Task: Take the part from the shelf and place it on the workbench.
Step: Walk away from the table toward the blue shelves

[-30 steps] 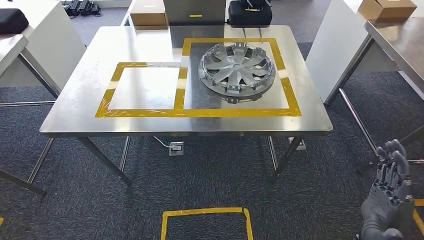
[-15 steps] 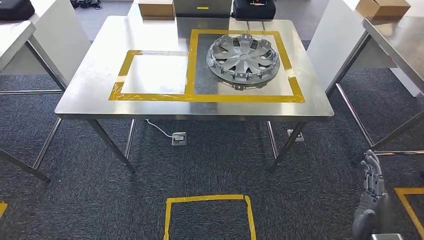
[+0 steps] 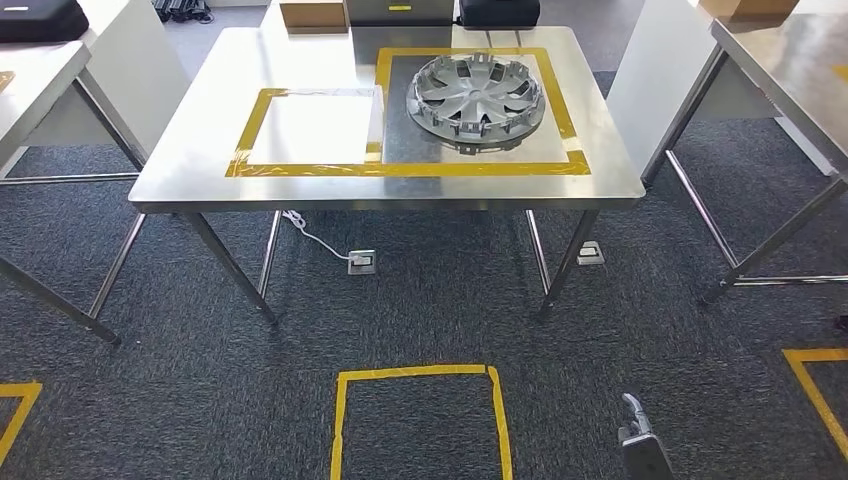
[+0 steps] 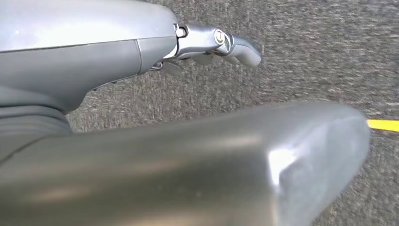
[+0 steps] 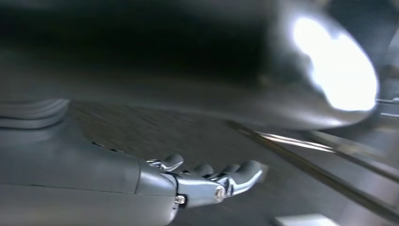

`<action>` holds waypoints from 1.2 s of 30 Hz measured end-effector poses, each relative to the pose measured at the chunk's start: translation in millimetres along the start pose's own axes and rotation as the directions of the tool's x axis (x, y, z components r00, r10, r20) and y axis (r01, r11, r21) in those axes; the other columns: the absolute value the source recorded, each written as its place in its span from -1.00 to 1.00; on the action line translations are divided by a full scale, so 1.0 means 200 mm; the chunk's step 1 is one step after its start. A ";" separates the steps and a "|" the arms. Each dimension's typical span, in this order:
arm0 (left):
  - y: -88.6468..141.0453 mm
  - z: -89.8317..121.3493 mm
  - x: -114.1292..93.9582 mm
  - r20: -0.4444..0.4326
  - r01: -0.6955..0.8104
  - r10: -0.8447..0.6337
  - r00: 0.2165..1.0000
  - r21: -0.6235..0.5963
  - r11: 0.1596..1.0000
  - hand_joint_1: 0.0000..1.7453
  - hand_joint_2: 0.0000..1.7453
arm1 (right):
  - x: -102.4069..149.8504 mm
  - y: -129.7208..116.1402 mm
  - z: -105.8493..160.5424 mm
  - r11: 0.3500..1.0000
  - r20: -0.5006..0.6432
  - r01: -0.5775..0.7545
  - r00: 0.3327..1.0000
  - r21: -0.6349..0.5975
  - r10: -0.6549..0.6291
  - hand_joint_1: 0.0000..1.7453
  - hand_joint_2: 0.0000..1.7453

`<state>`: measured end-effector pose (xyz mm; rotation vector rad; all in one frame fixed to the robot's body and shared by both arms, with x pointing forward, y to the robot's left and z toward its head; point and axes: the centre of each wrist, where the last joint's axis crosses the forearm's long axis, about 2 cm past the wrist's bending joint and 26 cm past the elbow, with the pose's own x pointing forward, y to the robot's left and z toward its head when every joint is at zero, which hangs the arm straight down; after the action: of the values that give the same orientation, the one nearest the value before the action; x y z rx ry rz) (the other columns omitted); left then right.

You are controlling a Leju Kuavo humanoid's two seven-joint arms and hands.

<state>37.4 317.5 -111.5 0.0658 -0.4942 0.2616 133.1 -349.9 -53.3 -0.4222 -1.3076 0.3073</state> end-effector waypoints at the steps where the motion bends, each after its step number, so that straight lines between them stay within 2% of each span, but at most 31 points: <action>1: 0.00 0.00 0.01 0.006 0.002 -0.002 1.000 -0.001 1.000 -1.00 -1.00 | -0.05 0.04 0.03 0.999 -0.063 0.017 0.998 0.029 -0.015 -1.00 -1.00; 5: 0.00 0.00 0.01 0.016 0.008 -0.008 1.000 -0.008 1.000 -1.00 -1.00 | -0.17 0.16 0.15 0.983 -0.313 0.105 0.948 0.150 -0.053 -1.00 -1.00; 8: -0.01 0.00 0.01 0.022 0.009 -0.008 1.000 -0.020 1.000 -1.00 -1.00 | -0.22 0.25 0.27 0.949 -0.497 0.194 0.867 0.248 -0.048 -1.00 -1.00; 13: -0.02 0.00 0.00 0.015 0.024 -0.023 1.000 -0.034 0.999 -1.00 -1.00 | -0.24 0.35 0.39 0.882 -0.691 0.310 0.723 0.354 0.023 -1.00 -1.00; 15: -0.03 0.00 -0.01 0.008 0.030 -0.030 1.000 -0.037 0.999 -1.00 -1.00 | -0.23 0.37 0.42 0.861 -0.742 0.346 0.668 0.372 0.053 -1.00 -1.00; 19: -0.05 0.00 -0.01 -0.003 0.043 -0.044 0.999 -0.043 0.998 -1.00 -1.00 | -0.22 0.39 0.42 0.842 -0.786 0.383 0.614 0.380 0.076 -1.00 -1.00; 24: -0.05 0.01 -0.02 -0.050 0.060 -0.061 0.997 -0.016 0.998 -1.00 -1.00 | -0.23 0.39 0.43 0.827 -0.893 0.455 0.435 0.331 0.117 -1.00 -1.00; 26: -0.04 0.01 -0.02 -0.059 0.062 -0.063 0.996 -0.008 0.998 -1.00 -1.00 | -0.23 0.39 0.43 0.825 -0.908 0.471 0.404 0.311 0.111 -1.00 -1.00; 28: -0.04 0.01 -0.02 -0.061 0.063 -0.063 0.996 -0.006 0.998 -1.00 0.00 | -0.23 0.38 0.43 0.825 -0.913 0.478 0.395 0.301 0.105 -1.00 -1.00; 30: -0.04 0.01 -0.02 -0.066 0.061 -0.061 0.996 -0.005 0.998 -1.00 1.00 | -0.23 0.38 0.43 0.825 -0.916 0.483 0.388 0.293 0.099 -1.00 0.00; 32: -0.04 0.01 -0.02 -0.076 0.055 -0.055 0.996 -0.003 0.998 -1.00 1.00 | -0.24 0.38 0.43 0.825 -0.926 0.492 0.368 0.277 0.091 -1.00 1.00; 36: -0.04 0.01 -0.02 -0.089 0.039 -0.039 0.995 0.003 0.999 -1.00 1.00 | -0.24 0.38 0.44 0.826 -0.943 0.516 0.329 0.227 0.053 -1.00 1.00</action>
<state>35.7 309.0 -112.1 0.0686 -0.4038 0.2264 38.4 -293.9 -111.9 0.1092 -0.0643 0.0798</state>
